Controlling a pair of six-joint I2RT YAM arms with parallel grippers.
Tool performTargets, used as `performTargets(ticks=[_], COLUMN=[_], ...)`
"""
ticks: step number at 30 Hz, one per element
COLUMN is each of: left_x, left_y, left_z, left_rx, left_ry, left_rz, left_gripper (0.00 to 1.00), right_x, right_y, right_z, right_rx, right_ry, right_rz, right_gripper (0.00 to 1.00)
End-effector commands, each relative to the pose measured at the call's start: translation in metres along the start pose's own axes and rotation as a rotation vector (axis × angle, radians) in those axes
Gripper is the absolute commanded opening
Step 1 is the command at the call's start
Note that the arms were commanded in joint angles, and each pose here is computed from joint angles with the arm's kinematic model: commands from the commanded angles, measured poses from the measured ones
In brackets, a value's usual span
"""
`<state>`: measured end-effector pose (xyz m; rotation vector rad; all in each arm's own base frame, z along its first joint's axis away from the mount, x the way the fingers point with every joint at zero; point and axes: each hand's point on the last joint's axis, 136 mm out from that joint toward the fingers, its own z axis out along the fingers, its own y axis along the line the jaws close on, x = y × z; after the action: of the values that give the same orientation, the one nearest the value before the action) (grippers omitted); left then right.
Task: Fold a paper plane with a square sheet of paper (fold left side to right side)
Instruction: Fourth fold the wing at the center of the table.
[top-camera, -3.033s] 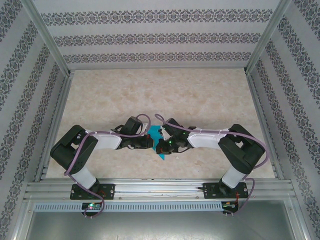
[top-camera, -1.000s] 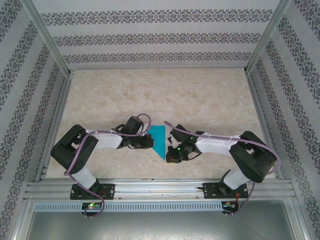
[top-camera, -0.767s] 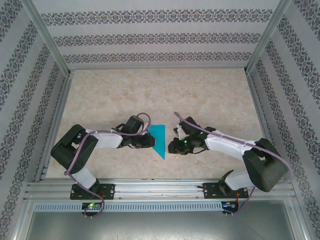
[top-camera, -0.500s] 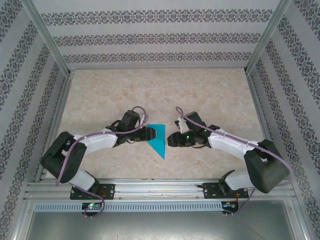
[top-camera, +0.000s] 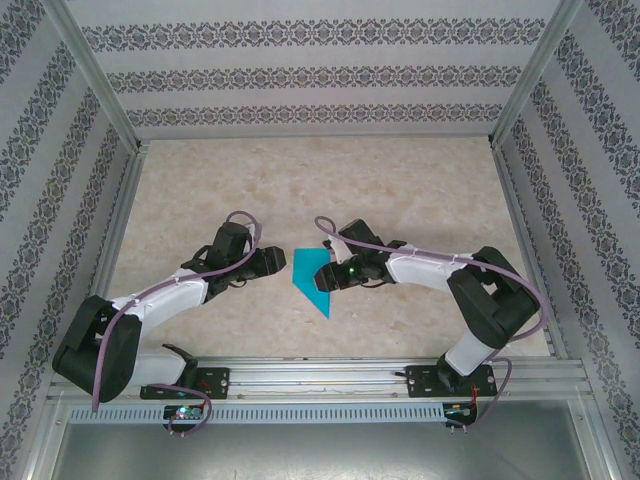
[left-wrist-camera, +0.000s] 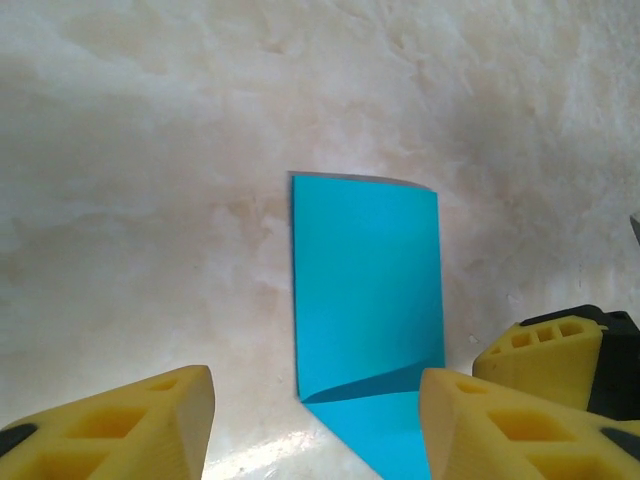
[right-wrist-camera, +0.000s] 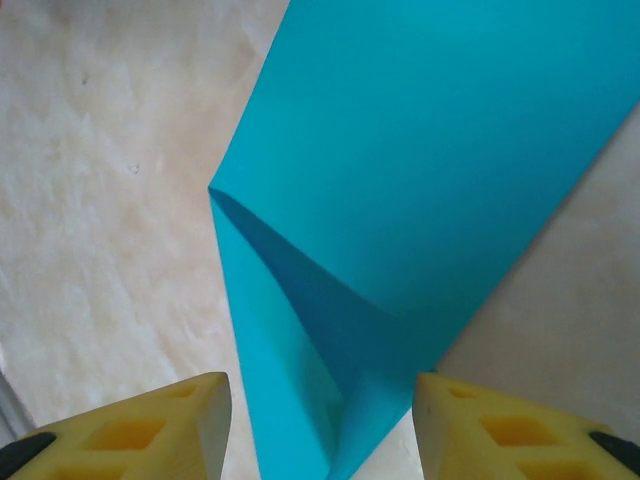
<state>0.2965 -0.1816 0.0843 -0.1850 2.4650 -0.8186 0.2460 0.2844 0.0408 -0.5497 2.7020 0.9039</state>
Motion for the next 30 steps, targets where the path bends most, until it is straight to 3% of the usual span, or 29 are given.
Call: performTargets(ticks=[1,18,26,30], left_x=[0.003,0.003,0.005,0.007], left_y=[0.008,0.001,-0.012,-0.019], left_z=[0.000,0.022,0.038,0.047], left_rx=[-0.015,0.065,0.148,0.188], left_ry=[0.007,0.060,0.122,0.157], left_rz=[-0.026,-0.082,-0.108,-0.116], left_gripper=[0.60,0.67,0.67,0.63], right_x=[-0.007,-0.006,-0.003,-0.003], right_y=[0.002,-0.002,-0.003,-0.005], right_z=[0.005,-0.012,-0.019,-0.021], right_rx=[0.007,0.039,0.040,0.041], right_ry=[-0.005,-0.040,-0.057,-0.061], right_rz=[-0.033,-0.025,-0.018,-0.011], right_gripper=[0.44,0.11,0.01,0.00])
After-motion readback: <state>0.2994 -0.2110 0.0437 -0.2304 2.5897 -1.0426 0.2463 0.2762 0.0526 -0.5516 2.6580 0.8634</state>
